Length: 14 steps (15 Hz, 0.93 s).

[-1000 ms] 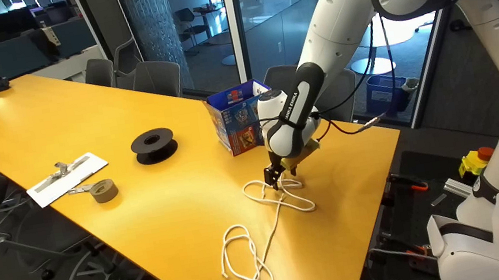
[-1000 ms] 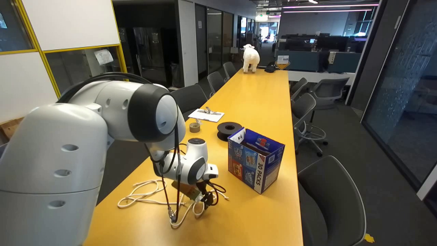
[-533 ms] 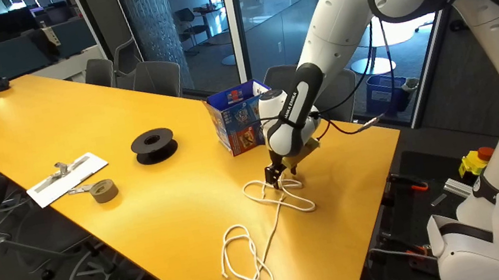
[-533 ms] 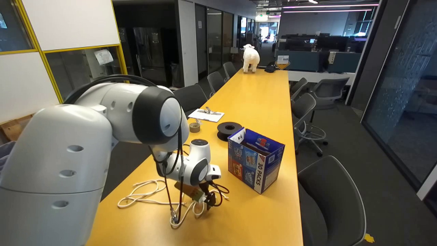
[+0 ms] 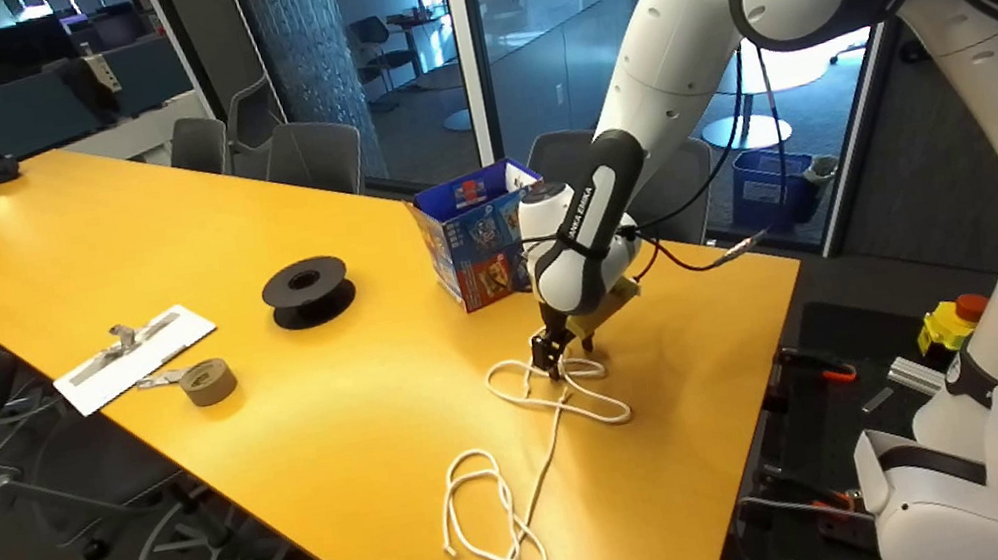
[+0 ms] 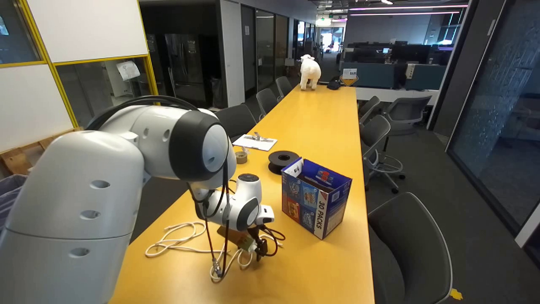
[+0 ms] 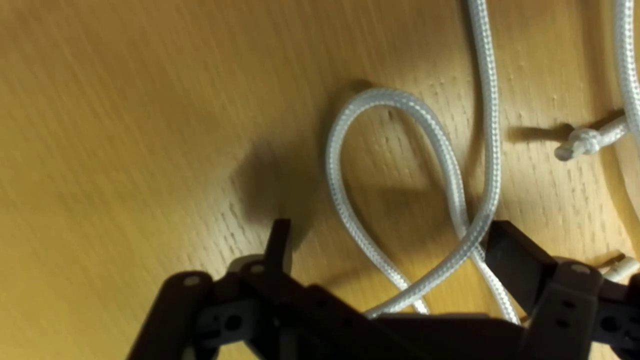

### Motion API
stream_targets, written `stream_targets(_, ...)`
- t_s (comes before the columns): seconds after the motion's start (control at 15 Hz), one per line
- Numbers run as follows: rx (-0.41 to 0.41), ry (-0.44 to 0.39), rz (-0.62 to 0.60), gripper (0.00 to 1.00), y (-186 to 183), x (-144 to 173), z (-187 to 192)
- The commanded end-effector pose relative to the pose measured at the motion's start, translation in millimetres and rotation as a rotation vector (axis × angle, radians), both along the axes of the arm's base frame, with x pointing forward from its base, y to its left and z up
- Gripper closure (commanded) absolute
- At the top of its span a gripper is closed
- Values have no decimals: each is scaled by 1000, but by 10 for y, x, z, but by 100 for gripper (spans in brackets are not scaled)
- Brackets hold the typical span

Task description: Put the strings inside the box.

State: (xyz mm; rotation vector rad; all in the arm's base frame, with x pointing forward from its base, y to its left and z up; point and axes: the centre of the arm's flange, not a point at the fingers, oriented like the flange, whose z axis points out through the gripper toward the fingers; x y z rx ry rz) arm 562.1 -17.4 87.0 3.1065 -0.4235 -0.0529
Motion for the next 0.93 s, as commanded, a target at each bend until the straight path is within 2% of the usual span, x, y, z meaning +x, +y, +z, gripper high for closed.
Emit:
stream_targets(0.0, 16, -8, 12, 0, -18, 86, -16)
stream_targets(0.87, 68, 14, 113, 0, 40, 60, -12)
